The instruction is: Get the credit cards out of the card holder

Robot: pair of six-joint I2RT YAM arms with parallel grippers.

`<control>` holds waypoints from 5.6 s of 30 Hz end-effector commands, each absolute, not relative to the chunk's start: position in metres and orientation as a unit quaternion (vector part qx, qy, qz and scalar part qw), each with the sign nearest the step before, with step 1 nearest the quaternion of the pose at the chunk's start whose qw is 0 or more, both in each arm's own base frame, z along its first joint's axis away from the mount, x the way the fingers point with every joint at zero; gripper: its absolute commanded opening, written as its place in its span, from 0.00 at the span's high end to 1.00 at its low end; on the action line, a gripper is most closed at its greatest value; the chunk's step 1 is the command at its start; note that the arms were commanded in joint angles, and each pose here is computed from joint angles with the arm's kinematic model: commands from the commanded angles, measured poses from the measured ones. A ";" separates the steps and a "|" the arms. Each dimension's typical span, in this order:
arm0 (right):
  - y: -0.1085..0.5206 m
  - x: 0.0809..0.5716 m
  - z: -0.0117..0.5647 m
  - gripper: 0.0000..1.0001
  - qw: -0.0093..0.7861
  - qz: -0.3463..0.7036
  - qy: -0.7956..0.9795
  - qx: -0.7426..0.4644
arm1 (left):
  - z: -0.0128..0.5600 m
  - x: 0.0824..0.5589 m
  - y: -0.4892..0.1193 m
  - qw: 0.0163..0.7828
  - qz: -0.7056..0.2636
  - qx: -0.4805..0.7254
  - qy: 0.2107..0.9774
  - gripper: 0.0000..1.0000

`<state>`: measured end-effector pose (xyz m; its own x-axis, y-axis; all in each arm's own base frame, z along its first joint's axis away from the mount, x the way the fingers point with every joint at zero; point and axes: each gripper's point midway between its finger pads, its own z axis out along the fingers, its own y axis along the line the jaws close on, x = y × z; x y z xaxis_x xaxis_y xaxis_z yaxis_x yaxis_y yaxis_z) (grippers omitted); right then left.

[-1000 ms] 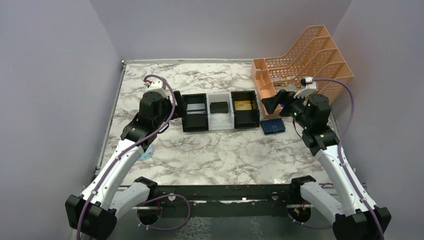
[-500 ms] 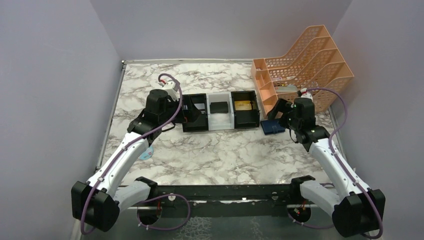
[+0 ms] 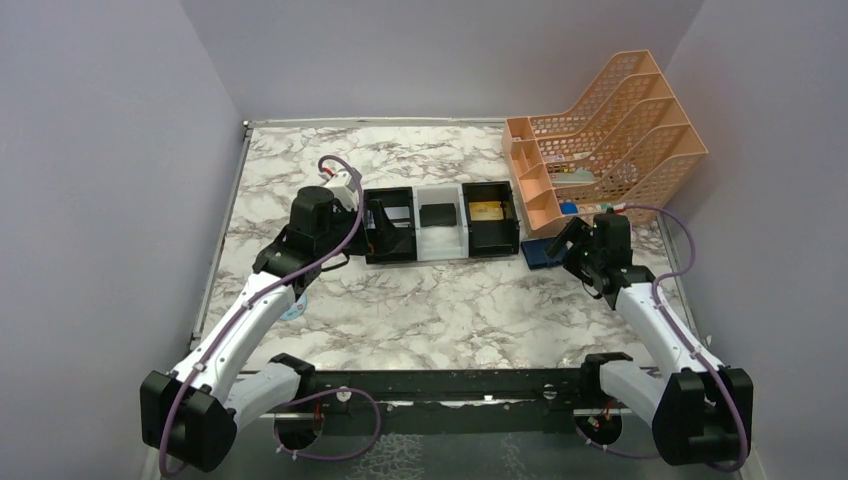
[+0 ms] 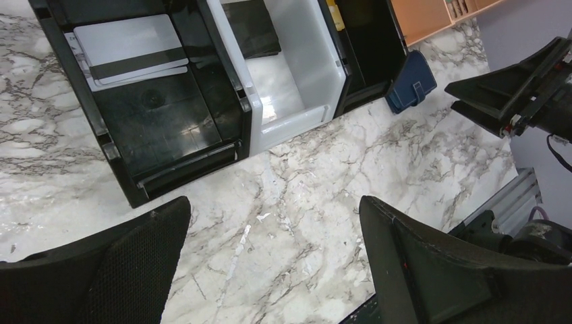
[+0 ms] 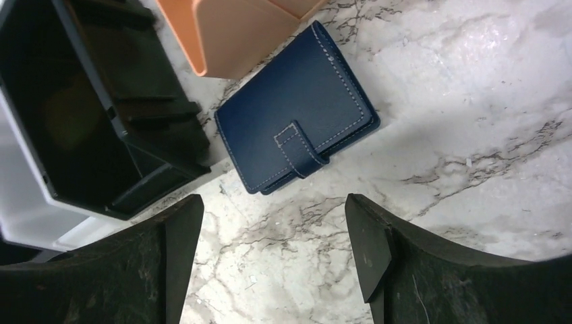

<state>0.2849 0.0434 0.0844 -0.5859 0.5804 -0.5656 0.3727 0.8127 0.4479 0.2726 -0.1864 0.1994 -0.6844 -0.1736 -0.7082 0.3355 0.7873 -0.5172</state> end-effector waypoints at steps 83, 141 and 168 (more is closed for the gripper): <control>0.036 0.303 0.054 0.91 0.415 0.160 0.837 0.320 | 0.228 0.264 -0.160 0.474 -0.293 0.013 0.831 0.09; 0.213 0.176 0.052 0.89 0.133 0.486 0.861 -0.072 | 0.069 0.171 -0.301 0.226 -0.465 0.049 0.855 0.10; 0.204 0.176 0.003 0.65 0.100 0.439 0.893 -0.013 | 0.048 0.169 -0.332 0.218 -0.459 0.033 0.860 0.73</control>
